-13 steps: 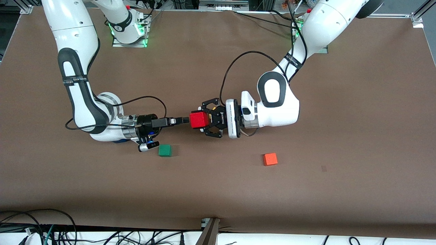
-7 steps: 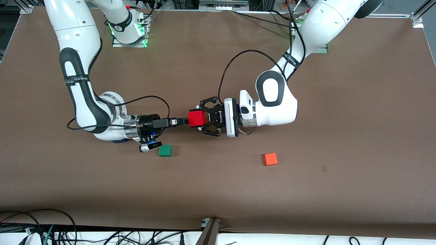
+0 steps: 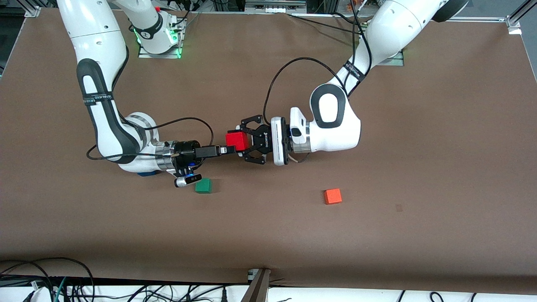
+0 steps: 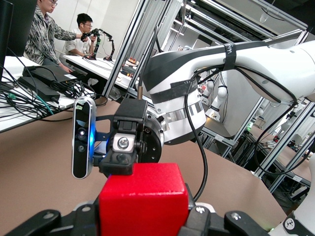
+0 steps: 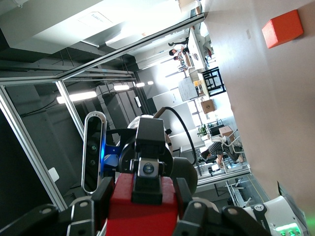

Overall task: Pass red block to right arm, stack on blue
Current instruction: 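Close the right gripper on the red cube held by the left gripper, then open the left gripper and withdraw it while the right gripper carries the cube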

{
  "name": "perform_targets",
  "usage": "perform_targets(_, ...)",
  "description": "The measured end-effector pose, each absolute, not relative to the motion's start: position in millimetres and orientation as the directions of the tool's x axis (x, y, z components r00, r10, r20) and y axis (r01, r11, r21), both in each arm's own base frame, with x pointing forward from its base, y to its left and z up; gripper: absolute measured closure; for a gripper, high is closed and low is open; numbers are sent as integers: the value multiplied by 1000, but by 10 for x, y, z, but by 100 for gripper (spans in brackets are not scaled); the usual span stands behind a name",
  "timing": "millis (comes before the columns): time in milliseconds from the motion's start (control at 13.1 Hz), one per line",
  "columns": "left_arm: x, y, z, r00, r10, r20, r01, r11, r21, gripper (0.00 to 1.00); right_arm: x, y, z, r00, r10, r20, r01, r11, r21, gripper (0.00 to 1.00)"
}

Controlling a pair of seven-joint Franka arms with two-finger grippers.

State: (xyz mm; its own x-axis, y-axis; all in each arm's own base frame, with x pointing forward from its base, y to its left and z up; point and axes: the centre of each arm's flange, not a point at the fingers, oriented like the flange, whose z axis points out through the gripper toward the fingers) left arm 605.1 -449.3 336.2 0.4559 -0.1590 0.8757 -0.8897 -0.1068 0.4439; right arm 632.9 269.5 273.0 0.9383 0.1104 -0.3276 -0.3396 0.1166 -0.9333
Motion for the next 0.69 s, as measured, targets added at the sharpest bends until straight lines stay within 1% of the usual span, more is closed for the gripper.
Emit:
perform_targets(383,6055,-4495,3372,454,-158,877,-891,-106,442,44,6332,2693,2742,939,110,-326,-338,117,-934,44)
perform_targets(460,6060,-4488,3370,456,-156,876,-890,-108,444,38,6342,2681,2756,940,108,-323,-335,118,-935,44)
perform_targets(690,6089,-4453,3370,477,-129,869,-878,-119,464,9,6375,2625,2826,945,100,-312,-323,122,-939,44)
